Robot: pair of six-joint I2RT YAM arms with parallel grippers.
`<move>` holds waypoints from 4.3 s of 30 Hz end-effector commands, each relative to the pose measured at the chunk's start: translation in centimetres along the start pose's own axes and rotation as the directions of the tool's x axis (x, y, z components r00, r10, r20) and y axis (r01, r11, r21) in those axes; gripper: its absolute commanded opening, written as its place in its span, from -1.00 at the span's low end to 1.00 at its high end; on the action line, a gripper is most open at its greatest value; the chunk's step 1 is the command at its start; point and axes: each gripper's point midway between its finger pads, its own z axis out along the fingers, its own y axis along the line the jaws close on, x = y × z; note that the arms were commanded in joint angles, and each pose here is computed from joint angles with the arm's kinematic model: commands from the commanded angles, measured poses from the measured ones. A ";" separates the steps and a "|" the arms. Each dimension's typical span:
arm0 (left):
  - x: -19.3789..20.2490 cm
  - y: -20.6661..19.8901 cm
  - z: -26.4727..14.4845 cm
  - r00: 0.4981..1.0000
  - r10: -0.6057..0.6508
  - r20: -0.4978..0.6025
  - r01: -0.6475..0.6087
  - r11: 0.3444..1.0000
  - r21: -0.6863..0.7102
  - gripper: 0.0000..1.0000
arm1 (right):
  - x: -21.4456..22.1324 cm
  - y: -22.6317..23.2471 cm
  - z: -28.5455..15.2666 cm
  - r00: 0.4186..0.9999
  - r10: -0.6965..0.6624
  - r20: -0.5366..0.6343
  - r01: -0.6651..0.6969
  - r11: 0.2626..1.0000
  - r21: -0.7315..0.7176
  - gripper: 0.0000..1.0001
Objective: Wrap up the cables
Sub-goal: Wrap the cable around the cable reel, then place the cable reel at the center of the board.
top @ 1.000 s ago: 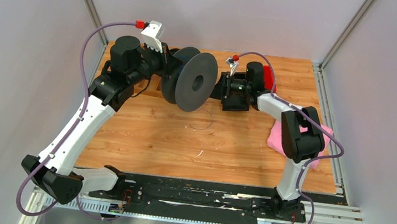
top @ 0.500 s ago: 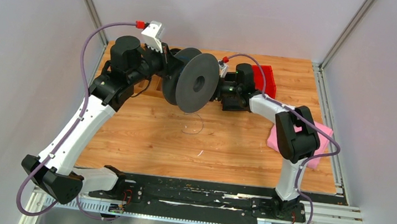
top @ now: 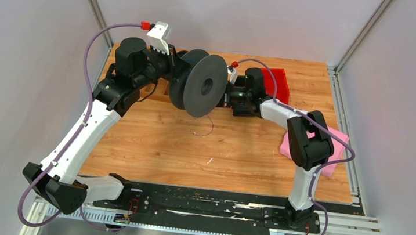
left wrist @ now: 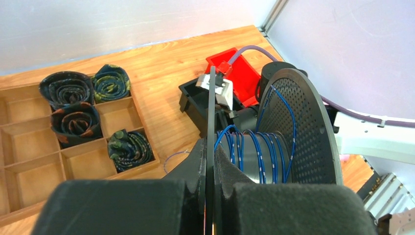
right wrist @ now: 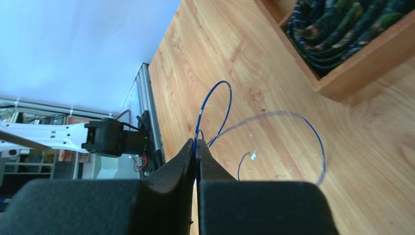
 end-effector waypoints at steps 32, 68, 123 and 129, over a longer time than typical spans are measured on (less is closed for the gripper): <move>-7.6 8.0 -5.1 0.973 0.017 0.230 0.060 0.943 -0.327 -0.99 | 1.5 -6.8 -24.3 0.976 -0.205 -0.076 0.216 0.841 0.497 -0.87; -5.9 9.5 -3.5 0.982 0.027 0.185 0.038 0.940 -0.339 -0.99 | 1.3 0.7 -30.4 0.802 -0.457 -0.384 0.595 0.662 0.456 -0.99; 16.1 11.1 -2.2 0.932 0.126 -0.341 -0.238 0.920 -0.312 -0.99 | 2.8 7.8 -10.6 0.902 -0.403 -0.153 0.428 0.877 0.216 -0.99; 17.8 13.0 -2.6 0.909 0.119 -0.398 -0.275 0.891 -0.361 -0.99 | 3.5 9.3 -8.3 0.903 -0.401 -0.156 0.419 0.902 0.107 -0.99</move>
